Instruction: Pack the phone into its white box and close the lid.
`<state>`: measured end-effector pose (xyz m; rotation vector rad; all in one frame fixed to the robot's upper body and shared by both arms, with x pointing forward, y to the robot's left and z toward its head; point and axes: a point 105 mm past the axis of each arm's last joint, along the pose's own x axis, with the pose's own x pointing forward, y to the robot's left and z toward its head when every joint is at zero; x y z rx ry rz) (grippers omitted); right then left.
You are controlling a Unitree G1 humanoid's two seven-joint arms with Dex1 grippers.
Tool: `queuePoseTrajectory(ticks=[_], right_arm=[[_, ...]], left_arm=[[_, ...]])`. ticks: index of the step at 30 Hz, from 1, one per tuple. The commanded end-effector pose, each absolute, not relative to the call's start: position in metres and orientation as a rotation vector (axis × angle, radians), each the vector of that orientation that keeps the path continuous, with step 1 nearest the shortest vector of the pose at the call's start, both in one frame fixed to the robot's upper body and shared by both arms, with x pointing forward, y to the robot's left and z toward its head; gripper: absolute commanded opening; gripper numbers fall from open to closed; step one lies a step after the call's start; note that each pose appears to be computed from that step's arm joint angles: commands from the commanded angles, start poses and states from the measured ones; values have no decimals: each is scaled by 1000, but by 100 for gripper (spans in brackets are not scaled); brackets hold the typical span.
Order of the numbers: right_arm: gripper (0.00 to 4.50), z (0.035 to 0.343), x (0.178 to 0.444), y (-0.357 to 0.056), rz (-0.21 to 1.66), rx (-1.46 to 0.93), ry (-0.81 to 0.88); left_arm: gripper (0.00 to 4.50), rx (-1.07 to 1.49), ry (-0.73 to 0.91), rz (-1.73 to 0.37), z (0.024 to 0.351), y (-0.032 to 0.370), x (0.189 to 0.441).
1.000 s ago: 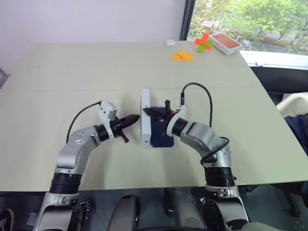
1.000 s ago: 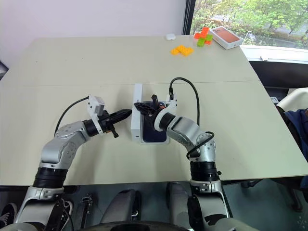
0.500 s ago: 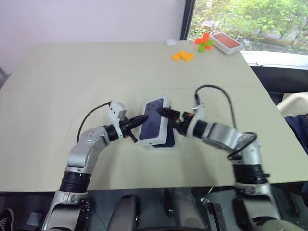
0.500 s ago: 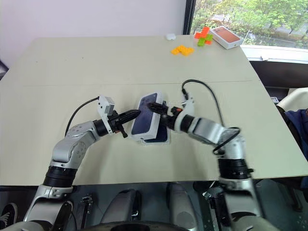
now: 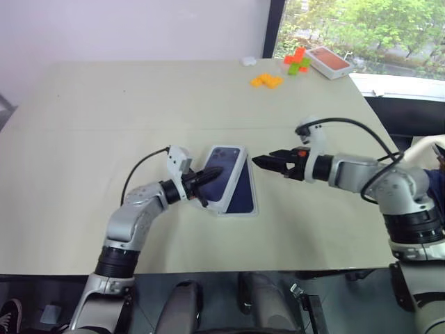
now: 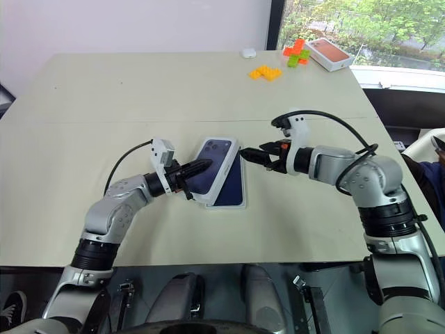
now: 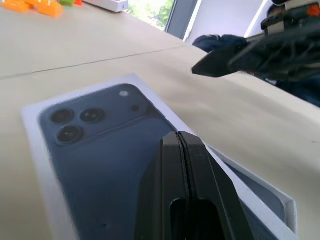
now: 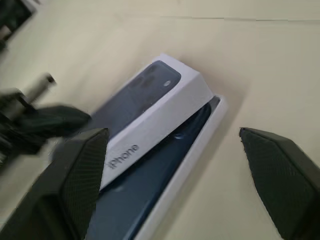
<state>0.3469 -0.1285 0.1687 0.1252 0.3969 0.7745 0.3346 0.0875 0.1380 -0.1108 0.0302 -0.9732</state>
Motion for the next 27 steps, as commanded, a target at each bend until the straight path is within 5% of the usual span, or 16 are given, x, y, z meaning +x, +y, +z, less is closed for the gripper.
queuePoseTrajectory(ticks=[1, 6, 9, 16, 27], right_arm=[[251, 175, 346, -122, 800, -14, 305], [7, 169, 347, -113, 819, -124, 266], [7, 157, 345, -110, 828, -225, 263], [7, 148, 349, -101, 822, -330, 243], [7, 147, 352, -101, 813, -385, 231]], left_arm=[[0, -77, -51, -935, 164, 107, 340], [0, 57, -51, -830, 163, 141, 351], [0, 233, 8, -763, 142, 158, 360], [0, 191, 136, -707, 115, 158, 375], [0, -13, 340, -922, 97, 107, 353]])
